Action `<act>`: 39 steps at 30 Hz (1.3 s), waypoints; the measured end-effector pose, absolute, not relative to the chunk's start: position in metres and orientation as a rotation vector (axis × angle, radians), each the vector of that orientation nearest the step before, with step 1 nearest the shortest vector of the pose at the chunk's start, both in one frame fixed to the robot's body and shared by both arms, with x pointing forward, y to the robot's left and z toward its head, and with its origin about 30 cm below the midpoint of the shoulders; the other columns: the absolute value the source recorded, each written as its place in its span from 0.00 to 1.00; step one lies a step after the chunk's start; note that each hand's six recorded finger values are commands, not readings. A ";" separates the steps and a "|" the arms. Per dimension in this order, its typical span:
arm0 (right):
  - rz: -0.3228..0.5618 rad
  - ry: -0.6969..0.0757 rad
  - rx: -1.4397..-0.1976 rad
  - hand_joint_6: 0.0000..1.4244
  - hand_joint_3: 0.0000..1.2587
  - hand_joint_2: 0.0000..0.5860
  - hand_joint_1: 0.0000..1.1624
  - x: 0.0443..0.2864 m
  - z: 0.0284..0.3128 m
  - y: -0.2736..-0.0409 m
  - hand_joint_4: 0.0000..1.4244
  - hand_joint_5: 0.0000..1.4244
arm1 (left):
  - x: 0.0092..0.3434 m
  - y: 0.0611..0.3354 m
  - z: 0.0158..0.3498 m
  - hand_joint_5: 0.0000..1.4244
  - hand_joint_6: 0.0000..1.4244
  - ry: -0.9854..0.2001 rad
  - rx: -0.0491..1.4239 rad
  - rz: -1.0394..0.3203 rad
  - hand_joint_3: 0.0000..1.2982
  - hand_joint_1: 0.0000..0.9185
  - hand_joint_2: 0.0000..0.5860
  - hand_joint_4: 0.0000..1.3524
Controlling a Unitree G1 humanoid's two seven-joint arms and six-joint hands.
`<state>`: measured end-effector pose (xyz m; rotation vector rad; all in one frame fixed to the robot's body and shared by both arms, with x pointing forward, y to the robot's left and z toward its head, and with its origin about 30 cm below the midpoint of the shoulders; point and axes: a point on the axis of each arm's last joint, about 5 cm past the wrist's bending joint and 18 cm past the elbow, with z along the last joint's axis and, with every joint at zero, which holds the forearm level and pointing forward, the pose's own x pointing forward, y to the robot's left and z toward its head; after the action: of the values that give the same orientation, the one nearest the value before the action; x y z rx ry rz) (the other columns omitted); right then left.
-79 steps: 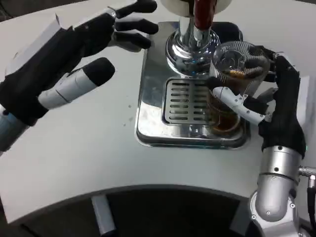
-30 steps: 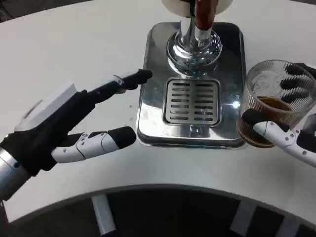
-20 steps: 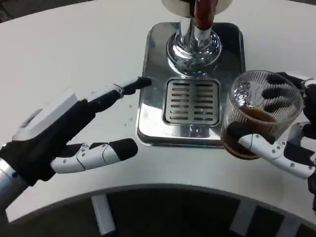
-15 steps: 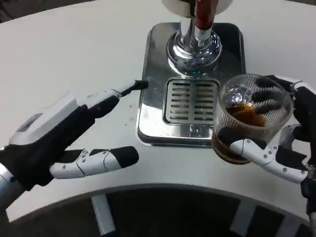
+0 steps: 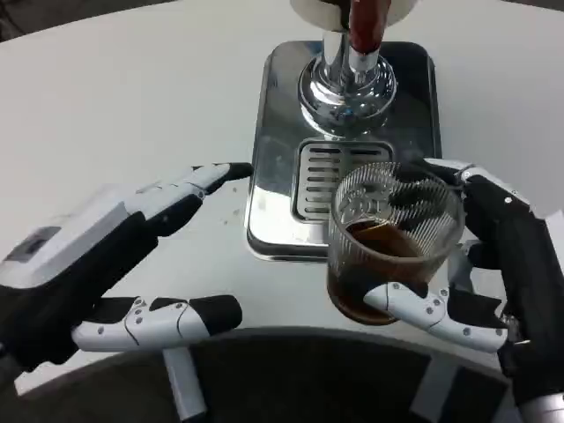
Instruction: Grasp the cup under the faucet to collect the drink, then remove the cup.
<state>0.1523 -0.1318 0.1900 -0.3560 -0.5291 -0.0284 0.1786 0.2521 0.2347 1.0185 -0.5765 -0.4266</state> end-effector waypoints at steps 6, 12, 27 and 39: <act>0.010 -0.523 -0.358 1.00 0.77 0.21 0.83 0.150 0.188 -0.130 0.79 0.93 | 0.165 0.250 0.235 0.00 0.03 -0.573 1.049 -0.430 0.04 0.00 0.16 0.00; 0.047 -0.530 -0.354 1.00 0.77 0.21 0.83 0.146 0.190 -0.130 0.79 0.93 | 0.157 0.249 0.233 0.00 0.02 -0.563 1.057 -0.441 0.04 0.00 0.16 0.00; 0.081 -0.524 -0.361 1.00 0.78 0.21 0.83 0.137 0.192 -0.134 0.79 0.93 | 0.143 0.245 0.230 0.00 0.01 -0.546 1.074 -0.465 0.03 0.00 0.15 0.00; 0.089 -0.508 -0.381 1.00 0.78 0.21 0.83 0.134 0.190 -0.137 0.79 0.93 | 0.142 0.244 0.230 0.00 0.01 -0.539 1.095 -0.464 0.03 0.00 0.14 0.00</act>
<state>0.1344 -0.1374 0.1899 -0.3807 -0.5076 0.0886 0.1417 0.2435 0.2304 1.0952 -0.5387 -0.4641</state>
